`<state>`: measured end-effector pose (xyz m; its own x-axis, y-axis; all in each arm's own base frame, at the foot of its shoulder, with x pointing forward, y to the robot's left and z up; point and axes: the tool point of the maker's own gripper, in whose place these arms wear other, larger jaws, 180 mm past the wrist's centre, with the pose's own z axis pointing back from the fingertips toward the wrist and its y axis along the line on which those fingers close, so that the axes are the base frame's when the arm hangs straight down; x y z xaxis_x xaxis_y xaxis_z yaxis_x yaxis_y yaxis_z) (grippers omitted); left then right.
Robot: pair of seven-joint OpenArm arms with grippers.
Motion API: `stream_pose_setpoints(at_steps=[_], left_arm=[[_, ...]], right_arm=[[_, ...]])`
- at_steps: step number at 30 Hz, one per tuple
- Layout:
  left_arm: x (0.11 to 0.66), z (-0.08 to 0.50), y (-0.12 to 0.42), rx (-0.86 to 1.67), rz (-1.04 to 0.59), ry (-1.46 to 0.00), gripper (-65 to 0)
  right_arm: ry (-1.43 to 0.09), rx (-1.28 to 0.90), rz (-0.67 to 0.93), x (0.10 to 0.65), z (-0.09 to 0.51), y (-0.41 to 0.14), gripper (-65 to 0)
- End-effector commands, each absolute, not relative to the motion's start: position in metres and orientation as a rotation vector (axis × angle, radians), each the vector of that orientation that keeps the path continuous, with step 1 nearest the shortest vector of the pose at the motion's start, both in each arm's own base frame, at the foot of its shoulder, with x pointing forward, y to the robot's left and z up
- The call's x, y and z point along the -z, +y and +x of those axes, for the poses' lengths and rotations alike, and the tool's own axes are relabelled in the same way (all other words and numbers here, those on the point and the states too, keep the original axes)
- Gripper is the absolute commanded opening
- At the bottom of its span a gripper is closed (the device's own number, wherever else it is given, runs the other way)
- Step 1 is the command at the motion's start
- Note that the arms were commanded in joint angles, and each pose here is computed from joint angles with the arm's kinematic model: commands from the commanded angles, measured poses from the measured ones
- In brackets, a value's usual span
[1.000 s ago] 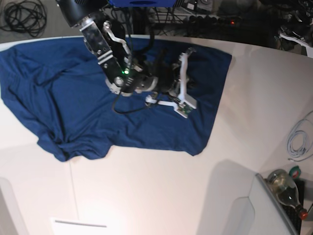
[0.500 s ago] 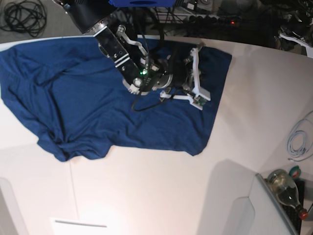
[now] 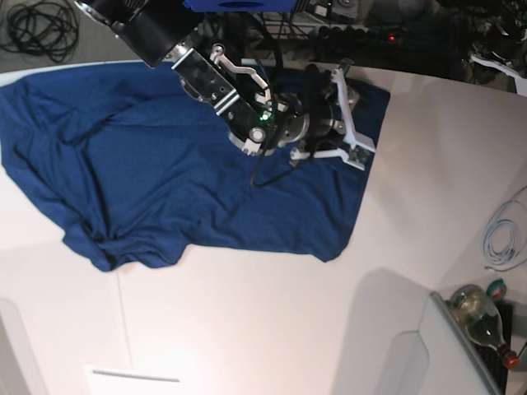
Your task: Layout the t-shirt on the table in an organized manner, then fold the t-shirt properly
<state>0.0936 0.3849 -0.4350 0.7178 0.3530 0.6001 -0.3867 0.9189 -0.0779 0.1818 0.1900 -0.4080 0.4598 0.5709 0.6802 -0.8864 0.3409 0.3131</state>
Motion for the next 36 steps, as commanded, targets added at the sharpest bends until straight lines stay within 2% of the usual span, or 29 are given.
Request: stream_pose_setpoints(at_steps=[1,4,6,7,11,14,16,19,22,26,28,32,36], left_arm=[[0.424,0.100,0.392,-0.390,0.070,-0.689,-65.0],[0.424,0.100,0.392,-0.390,0.070,-0.691,-65.0],[0.424,0.100,0.392,-0.390,0.070,-0.691,-65.0],[0.424,0.101,0.392,-0.390,0.070,-0.692,-65.0],[0.426,0.106,0.385,-0.364,0.054,-0.686,-65.0],[0.432,0.111,0.373,-0.329,0.026,-0.670,-65.0],[0.436,0.115,0.363,-0.305,0.003,-0.662,-65.0],[0.441,0.122,0.350,-0.279,-0.030,-0.657,-65.0],[0.440,0.134,0.327,-0.234,-0.061,-0.672,-65.0],[0.434,0.160,0.281,-0.127,-0.133,-0.708,-65.0],[0.435,0.174,0.251,-0.055,-0.191,-0.709,-65.0],[0.440,0.202,0.176,0.079,-0.348,-0.714,-65.0],[0.447,0.211,0.133,0.091,-0.432,-0.699,-65.0]], right_arm=[[-0.578,-1.003,0.755,0.386,0.194,0.193,-30.0],[-0.611,-0.975,0.694,0.379,0.210,0.167,-29.9],[-0.598,-0.849,0.636,0.385,0.226,0.145,-33.8],[-0.585,-0.798,0.610,0.391,0.231,0.135,-38.6],[-0.557,-0.739,0.534,0.410,0.237,0.095,-65.0],[-0.642,-0.606,0.476,0.400,0.263,0.046,-63.6],[-0.724,-0.500,0.406,0.383,0.284,-0.001,-65.0],[-0.801,-0.324,0.260,0.368,0.310,-0.088,-63.2],[-0.820,-0.130,0.092,0.364,0.321,-0.191,-56.9],[-0.741,-0.041,-0.055,0.377,0.319,-0.285,-35.4],[-0.710,-0.012,-0.087,0.388,0.323,-0.315,-28.5],[-0.716,0.033,-0.101,0.415,0.349,-0.353,-28.2],[-0.663,0.014,-0.062,0.442,0.359,-0.361,-28.2]])
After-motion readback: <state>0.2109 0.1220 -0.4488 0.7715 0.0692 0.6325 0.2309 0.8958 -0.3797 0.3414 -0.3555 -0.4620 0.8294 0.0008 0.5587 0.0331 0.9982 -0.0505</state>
